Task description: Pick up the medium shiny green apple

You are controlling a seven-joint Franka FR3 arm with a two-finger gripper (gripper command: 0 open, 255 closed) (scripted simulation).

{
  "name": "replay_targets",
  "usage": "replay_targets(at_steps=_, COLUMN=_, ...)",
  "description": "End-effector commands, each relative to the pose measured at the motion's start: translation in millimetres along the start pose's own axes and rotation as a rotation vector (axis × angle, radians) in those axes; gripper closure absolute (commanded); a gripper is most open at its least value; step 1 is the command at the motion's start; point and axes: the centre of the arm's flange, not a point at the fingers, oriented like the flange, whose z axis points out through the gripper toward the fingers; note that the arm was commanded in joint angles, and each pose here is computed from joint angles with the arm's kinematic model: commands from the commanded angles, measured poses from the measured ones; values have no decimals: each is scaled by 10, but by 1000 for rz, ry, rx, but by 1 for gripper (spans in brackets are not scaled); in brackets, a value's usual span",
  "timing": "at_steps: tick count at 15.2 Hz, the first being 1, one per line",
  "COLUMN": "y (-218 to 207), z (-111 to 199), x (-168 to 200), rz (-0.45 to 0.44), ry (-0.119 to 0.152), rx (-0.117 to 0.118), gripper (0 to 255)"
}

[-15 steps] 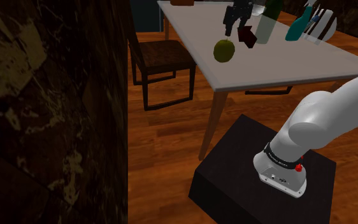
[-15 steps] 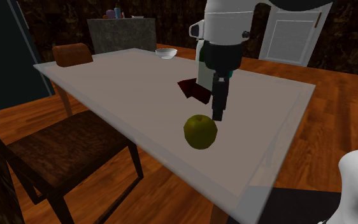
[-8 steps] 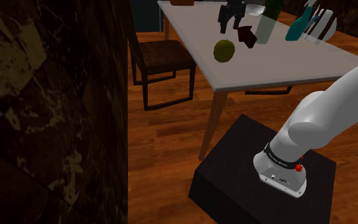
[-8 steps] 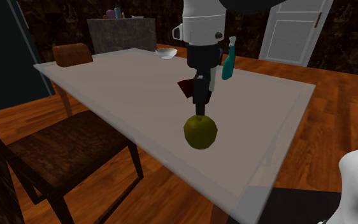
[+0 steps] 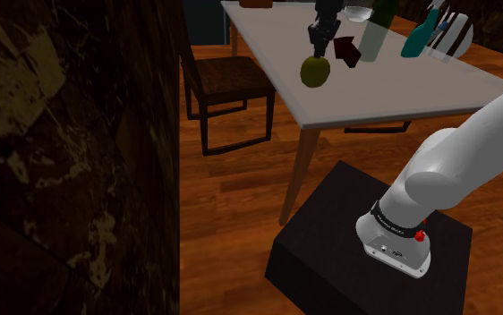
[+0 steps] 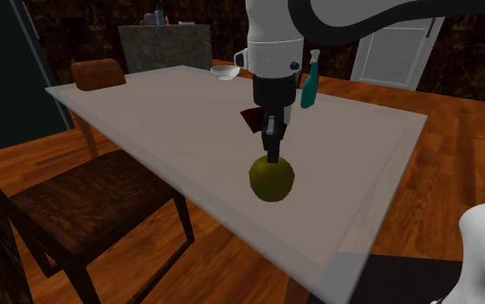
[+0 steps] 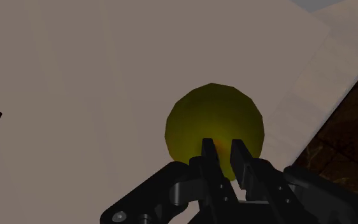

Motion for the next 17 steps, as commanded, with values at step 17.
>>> replay_targets(at_steps=17, y=18, z=-517, x=-25, rz=1, ry=-2, rx=0, gripper=255)
